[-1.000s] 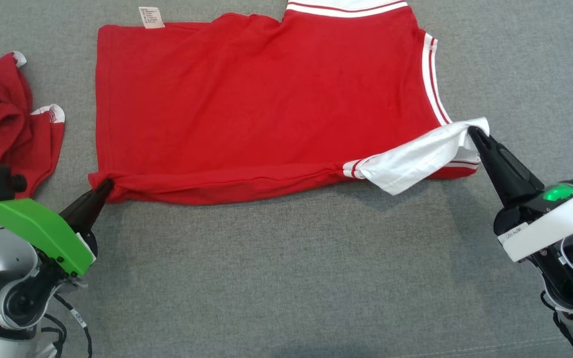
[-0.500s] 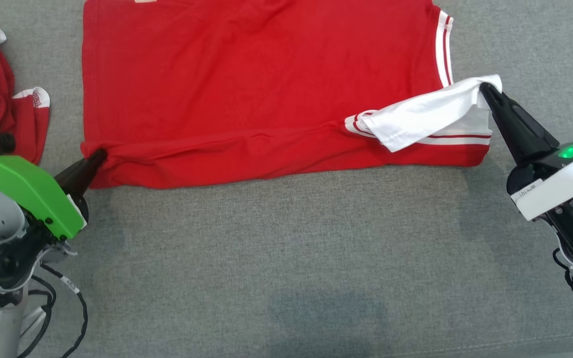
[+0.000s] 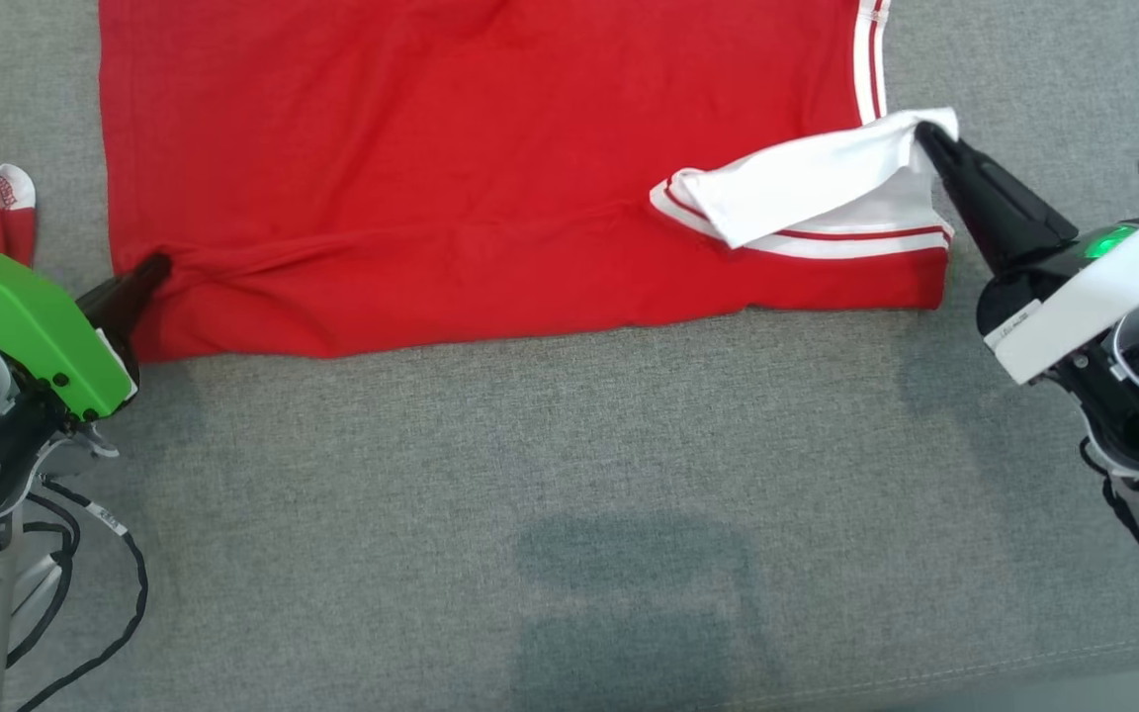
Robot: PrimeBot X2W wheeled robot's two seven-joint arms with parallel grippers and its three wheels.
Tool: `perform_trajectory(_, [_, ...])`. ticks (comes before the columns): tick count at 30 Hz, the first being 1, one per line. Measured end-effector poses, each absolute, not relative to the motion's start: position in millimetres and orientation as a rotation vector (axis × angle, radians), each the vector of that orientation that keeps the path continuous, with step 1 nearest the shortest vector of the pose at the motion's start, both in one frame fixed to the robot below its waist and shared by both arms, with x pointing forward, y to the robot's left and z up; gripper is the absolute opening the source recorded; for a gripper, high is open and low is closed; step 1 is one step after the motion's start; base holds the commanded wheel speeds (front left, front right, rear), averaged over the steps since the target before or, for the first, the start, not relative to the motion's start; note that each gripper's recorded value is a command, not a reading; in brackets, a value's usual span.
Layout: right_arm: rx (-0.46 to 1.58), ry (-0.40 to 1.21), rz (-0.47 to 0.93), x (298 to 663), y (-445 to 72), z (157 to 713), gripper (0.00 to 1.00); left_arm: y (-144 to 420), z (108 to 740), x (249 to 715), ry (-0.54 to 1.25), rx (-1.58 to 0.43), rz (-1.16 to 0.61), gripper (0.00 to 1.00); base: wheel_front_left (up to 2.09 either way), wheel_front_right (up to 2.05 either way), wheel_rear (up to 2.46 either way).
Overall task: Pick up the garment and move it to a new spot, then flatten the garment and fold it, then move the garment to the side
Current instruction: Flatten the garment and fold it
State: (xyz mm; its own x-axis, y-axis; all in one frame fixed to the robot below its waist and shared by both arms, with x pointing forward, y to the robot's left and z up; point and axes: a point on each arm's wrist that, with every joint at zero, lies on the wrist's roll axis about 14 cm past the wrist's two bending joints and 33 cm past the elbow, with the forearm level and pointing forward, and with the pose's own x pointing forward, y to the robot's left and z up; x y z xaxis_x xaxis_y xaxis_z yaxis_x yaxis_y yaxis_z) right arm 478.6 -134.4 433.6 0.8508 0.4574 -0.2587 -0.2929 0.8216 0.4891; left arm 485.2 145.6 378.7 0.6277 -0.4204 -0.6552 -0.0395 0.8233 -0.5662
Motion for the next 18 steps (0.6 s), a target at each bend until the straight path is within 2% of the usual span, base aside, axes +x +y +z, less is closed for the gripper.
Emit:
perform_trajectory(1, [0.440,0.382,0.396,480,-139,431,1.00,146,376,486,0.880,-0.569,-0.229,1.00,0.00,0.00,0.00])
perform_trajectory(10, [0.407,0.292,0.310,497,-163,440,1.00,169,379,499,0.830,-0.533,-0.153,1.00,0.00,0.00,0.00])
perform_trajectory(15, [0.374,0.239,0.278,493,-175,449,1.00,183,419,520,0.632,-0.513,-0.123,1.00,0.00,0.00,0.00])
perform_trajectory(18, [0.319,0.281,0.268,476,-182,436,1.00,175,441,524,0.532,-0.546,-0.139,1.00,0.00,0.00,0.00])
